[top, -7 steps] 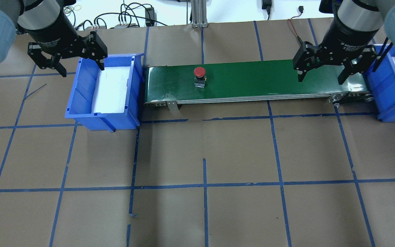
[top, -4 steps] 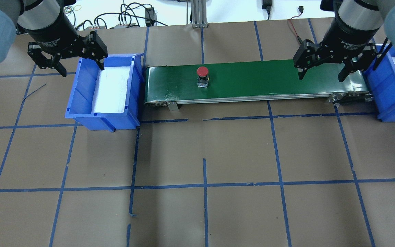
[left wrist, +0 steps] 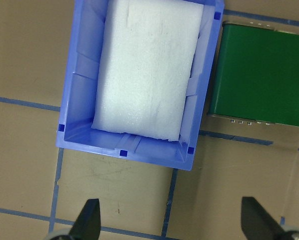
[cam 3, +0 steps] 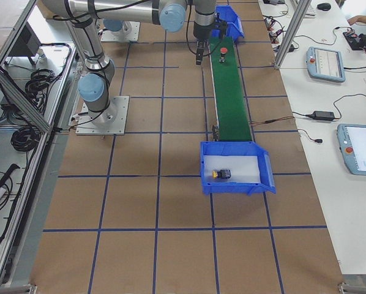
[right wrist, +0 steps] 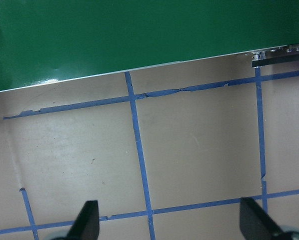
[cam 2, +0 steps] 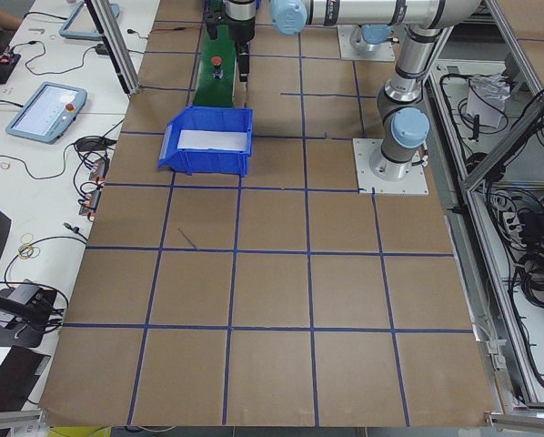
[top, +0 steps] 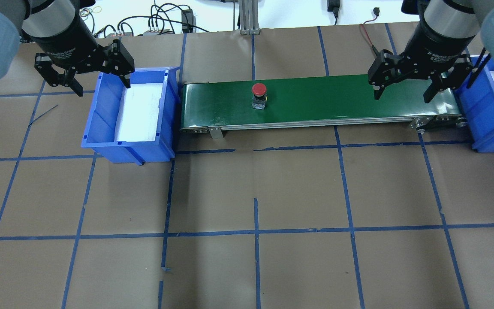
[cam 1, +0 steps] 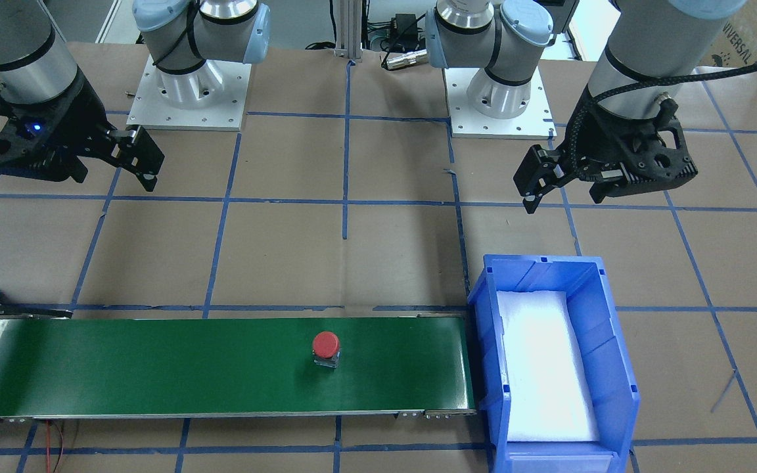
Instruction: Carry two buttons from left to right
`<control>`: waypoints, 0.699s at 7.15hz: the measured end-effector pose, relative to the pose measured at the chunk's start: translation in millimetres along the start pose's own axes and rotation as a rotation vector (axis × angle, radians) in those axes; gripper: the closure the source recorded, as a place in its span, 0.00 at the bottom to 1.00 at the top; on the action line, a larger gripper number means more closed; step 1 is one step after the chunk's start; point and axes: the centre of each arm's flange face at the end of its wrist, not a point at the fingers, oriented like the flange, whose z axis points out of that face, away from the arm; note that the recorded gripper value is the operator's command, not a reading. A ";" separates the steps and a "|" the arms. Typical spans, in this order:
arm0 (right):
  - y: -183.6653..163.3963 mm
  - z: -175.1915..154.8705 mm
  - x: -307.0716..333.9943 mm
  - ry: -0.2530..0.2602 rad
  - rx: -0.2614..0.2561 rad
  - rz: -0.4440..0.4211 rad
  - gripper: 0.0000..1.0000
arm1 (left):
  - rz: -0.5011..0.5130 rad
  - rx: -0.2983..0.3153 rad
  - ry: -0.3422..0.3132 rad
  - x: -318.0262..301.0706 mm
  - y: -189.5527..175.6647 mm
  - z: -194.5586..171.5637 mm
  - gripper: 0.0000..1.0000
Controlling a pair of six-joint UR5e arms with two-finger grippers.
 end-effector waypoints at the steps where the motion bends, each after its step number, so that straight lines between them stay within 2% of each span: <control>1: 0.3 -0.4 -0.6 -0.001 0.001 -0.001 0.00 | -0.001 -0.001 0.000 -0.3 0.0 0.2 0.00; 5: 0.3 -0.2 -1.9 -0.004 0.001 -0.003 0.00 | -0.002 -0.005 -0.001 -0.9 0.7 3.3 0.00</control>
